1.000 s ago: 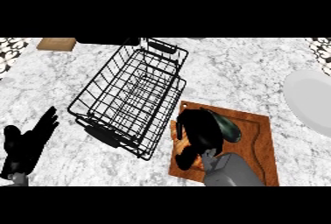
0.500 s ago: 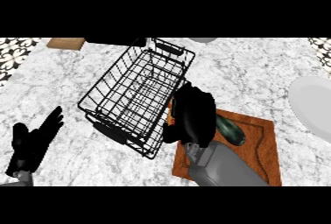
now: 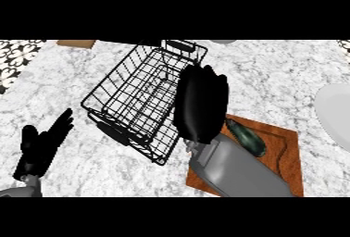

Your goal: Pick the croissant from the cutting board and place it in the tiered basket

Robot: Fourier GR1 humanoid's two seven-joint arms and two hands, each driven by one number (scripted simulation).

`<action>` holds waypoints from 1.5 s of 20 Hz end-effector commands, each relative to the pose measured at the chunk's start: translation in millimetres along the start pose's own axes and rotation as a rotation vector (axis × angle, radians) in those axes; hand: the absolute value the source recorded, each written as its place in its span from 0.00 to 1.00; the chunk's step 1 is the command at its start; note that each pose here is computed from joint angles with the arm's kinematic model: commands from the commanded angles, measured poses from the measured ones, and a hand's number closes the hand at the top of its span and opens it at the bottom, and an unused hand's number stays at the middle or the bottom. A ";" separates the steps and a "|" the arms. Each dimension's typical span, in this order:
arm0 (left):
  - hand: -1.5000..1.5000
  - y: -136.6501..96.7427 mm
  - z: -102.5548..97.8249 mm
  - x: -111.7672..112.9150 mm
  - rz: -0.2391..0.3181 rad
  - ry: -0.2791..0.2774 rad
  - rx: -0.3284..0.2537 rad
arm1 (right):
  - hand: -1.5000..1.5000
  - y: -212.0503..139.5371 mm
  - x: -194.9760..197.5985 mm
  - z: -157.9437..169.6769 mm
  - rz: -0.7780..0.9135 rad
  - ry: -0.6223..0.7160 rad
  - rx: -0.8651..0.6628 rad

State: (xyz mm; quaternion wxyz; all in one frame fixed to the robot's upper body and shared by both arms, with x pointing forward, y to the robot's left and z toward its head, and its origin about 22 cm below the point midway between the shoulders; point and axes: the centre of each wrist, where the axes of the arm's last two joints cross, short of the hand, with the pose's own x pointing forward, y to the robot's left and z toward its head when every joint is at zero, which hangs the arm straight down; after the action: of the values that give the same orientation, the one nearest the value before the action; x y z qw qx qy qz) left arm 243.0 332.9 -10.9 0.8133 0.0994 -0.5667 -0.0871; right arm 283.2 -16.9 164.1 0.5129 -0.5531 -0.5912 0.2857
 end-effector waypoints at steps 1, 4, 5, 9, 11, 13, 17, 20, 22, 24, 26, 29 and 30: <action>0.50 -8.8 -3.5 1.7 0.000 0.000 -0.031 | 1.00 -25.4 26.6 -6.5 -0.074 0.185 -0.124; 0.50 -9.0 -6.5 5.4 0.004 -0.016 -0.031 | 1.00 -32.6 36.3 -14.4 -0.082 0.199 -0.180; 0.50 -4.6 -9.8 10.5 -0.006 -0.011 -0.024 | 1.00 -34.2 38.9 -13.5 -0.080 0.200 -0.189; 0.50 -12.1 -10.9 14.7 -0.009 -0.029 -0.041 | 1.00 -36.5 50.3 -29.1 -0.029 0.248 -0.241; 0.50 -7.8 -12.3 11.3 -0.007 -0.024 -0.030 | 1.00 -41.3 57.2 -35.0 -0.024 0.259 -0.266; 0.50 -12.6 -10.6 8.6 -0.017 -0.022 -0.048 | 1.00 -42.0 60.4 -40.2 -0.029 0.266 -0.275; 0.50 -9.4 -17.6 22.5 -0.017 -0.044 -0.035 | 1.00 -66.8 67.6 -52.3 -0.222 0.263 -0.312; 0.50 -13.3 -17.4 22.5 0.005 -0.054 -0.038 | 1.00 -67.0 70.2 -68.4 -0.233 0.286 -0.320; 0.50 -9.7 -18.7 30.8 -0.017 -0.072 -0.043 | 1.00 -69.6 73.2 -73.3 -0.245 0.304 -0.321; 0.50 -17.6 -18.8 21.7 -0.012 -0.048 -0.044 | 1.00 -70.3 75.7 -79.2 -0.268 0.296 -0.328; 0.50 -19.6 -19.4 22.0 -0.002 -0.041 -0.043 | 1.00 -67.9 77.7 -85.2 -0.261 0.306 -0.323; 0.50 -10.8 -11.6 4.7 -0.002 -0.012 -0.018 | 1.00 -36.5 80.1 -96.4 0.215 0.262 -0.286; 0.50 -8.1 -14.9 14.2 -0.016 -0.027 -0.013 | 1.00 -41.6 87.7 -97.5 0.231 0.248 -0.284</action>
State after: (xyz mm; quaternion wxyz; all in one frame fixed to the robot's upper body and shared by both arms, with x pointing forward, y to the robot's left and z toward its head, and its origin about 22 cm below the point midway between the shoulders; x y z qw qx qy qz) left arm 264.4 316.8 -1.8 0.8001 0.0888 -0.5844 -0.1016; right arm 357.4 20.1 263.7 0.4509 -0.6316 -0.6101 0.1596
